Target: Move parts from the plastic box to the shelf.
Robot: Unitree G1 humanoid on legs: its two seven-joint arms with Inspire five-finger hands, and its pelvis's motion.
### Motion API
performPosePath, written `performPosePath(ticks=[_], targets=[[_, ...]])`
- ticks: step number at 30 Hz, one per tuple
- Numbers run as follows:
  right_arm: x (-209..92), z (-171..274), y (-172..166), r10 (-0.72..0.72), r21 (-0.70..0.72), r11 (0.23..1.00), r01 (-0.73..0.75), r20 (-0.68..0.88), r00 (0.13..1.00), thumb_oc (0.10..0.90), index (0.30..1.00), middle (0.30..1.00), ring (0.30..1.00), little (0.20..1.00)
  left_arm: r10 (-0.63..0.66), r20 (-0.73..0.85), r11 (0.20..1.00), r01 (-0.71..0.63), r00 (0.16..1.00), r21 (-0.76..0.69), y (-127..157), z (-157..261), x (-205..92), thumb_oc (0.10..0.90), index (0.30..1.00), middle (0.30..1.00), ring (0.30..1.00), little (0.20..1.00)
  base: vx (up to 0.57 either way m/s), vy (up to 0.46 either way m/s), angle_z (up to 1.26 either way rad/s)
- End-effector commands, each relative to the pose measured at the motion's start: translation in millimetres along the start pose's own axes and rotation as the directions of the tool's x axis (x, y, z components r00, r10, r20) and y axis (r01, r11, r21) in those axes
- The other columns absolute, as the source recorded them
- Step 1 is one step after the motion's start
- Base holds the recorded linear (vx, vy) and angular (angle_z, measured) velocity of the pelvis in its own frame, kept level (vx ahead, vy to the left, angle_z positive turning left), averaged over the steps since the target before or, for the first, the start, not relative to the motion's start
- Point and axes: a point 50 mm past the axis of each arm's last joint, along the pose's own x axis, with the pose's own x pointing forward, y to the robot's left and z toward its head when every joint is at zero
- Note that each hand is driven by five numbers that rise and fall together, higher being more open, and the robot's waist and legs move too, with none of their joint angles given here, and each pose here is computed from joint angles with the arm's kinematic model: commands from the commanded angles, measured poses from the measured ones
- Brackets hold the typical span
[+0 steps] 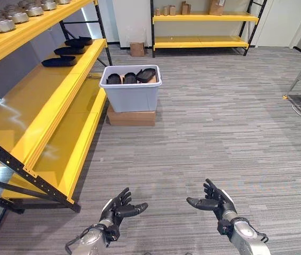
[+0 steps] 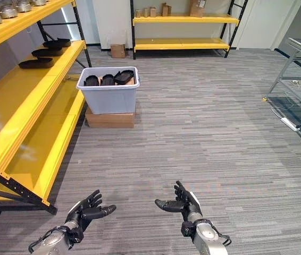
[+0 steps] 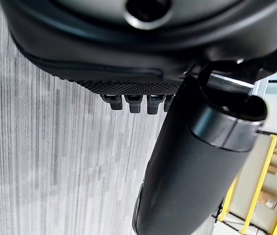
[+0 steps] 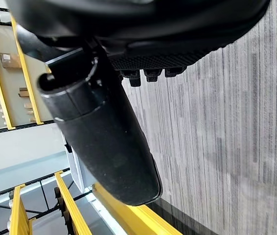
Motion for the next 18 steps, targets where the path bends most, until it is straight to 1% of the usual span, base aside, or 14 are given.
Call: performPosePath(ticks=[1,4,7,9,10,12,16,18], targets=[[3.9,65.4,4.0,0.072,-0.046,0.997,-0.061,0.301,0.951,0.9,1.0,1.0,1.0,1.0,-0.037,0.143,0.997,0.028,0.989,0.068,4.6,40.9,6.6,0.9,1.0,1.0,1.0,1.0,0.06,0.098,0.02],[2.9,64.8,1.8,0.067,-0.036,0.998,-0.058,0.3,0.951,0.9,1.0,1.0,1.0,1.0,-0.046,0.154,0.993,0.028,0.987,0.113,4.3,42.8,4.5,0.9,1.0,1.0,1.0,1.0,0.05,0.111,0.0],[3.9,64.7,3.6,0.085,-0.051,0.996,-0.073,0.301,0.95,0.9,1.0,1.0,1.0,1.0,-0.045,0.177,0.993,0.025,0.983,0.113,6.0,49.4,4.0,0.9,1.0,1.0,1.0,1.0,0.04,0.125,-0.02],[4.5,68.5,5.1,0.082,-0.086,0.995,-0.058,0.315,0.945,0.9,1.0,1.0,1.0,1.0,-0.073,0.205,0.995,0.056,0.976,0.086,4.5,57.8,4.9,0.9,1.0,1.0,1.0,1.0,0.02,0.135,-0.02],[5.4,70.9,5.6,0.07,-0.083,0.996,-0.045,0.324,0.944,0.9,1.0,1.0,1.0,1.0,-0.113,0.213,0.992,0.099,0.971,0.078,-0.5,63.6,6.8,0.9,1.0,1.0,1.0,1.0,0.02,0.148,0.01],[5.9,72.8,4.6,0.049,-0.079,0.997,-0.024,0.334,0.941,0.9,1.0,1.0,1.0,1.0,-0.165,0.214,0.98,0.136,0.963,0.143,-7.8,68.9,7.9,0.9,1.0,1.0,1.0,1.0,0.04,0.174,0.02],[5.5,72.7,4.1,0.043,-0.093,0.996,-0.013,0.338,0.94,0.9,1.0,1.0,1.0,1.0,-0.162,0.223,0.982,0.135,0.961,0.131,-14.9,69.8,10.7,0.9,1.0,1.0,1.0,1.0,0.08,0.182,0.01],[4.5,72.0,3.2,0.048,-0.092,0.996,-0.018,0.337,0.94,0.9,1.0,1.0,1.0,1.0,-0.17,0.22,0.981,0.144,0.961,0.127,-17.0,68.4,10.7,0.9,1.0,1.0,1.0,1.0,0.16,0.017,-0.05]])
